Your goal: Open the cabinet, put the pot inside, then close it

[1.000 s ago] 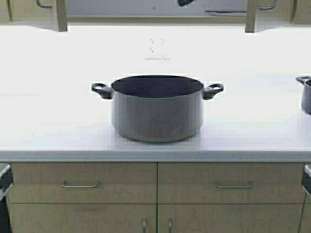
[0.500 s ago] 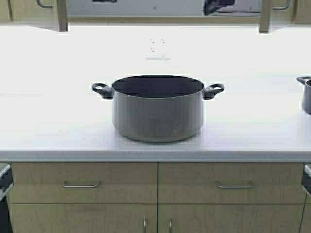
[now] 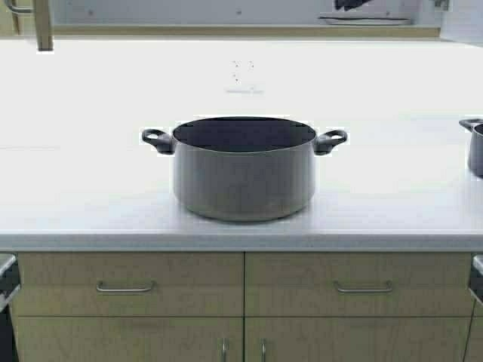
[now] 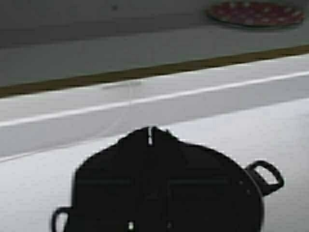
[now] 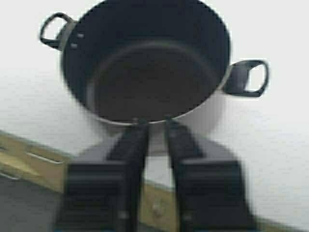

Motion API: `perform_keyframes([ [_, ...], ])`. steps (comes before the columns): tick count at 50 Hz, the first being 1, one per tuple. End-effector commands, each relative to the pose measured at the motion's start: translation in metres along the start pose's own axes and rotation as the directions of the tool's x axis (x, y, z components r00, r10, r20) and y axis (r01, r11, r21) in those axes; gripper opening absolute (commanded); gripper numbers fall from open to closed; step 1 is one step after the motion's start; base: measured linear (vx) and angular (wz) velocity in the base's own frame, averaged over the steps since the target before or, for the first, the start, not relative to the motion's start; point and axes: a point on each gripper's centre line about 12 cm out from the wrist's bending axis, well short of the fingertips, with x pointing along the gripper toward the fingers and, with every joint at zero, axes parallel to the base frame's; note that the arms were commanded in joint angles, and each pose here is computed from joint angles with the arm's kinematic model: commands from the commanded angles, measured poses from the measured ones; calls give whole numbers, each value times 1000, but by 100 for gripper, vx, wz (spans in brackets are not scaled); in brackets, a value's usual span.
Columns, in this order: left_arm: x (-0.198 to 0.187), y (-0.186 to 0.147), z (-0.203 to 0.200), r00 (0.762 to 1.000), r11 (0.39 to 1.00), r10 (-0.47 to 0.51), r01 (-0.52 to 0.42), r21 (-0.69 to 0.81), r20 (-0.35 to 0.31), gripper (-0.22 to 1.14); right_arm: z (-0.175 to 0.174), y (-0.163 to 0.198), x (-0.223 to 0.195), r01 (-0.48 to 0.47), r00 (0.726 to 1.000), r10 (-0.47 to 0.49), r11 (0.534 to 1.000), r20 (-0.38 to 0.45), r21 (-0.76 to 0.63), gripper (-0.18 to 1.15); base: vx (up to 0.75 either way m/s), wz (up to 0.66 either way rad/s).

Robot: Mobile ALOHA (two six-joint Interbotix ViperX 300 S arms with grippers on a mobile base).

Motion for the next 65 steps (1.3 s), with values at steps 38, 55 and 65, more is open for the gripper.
perform_keyframes([
  [38, -77, 4, -207, 999, 720, -5, 33, -693, 43, 102, -187, 18, 18, -212, 913, -50, 790, 405, 576, 104, 0, 0],
  [55, -34, 12, -263, 997, 573, 37, 30, -819, 62, 102, -238, -24, 71, -290, 854, -166, 636, 494, 716, 104, 0, 0],
  [65, -24, 13, -269, 995, 563, 49, 40, -826, 82, 102, -241, -36, 82, -282, 836, -202, 639, 510, 715, 104, 2, 2],
])
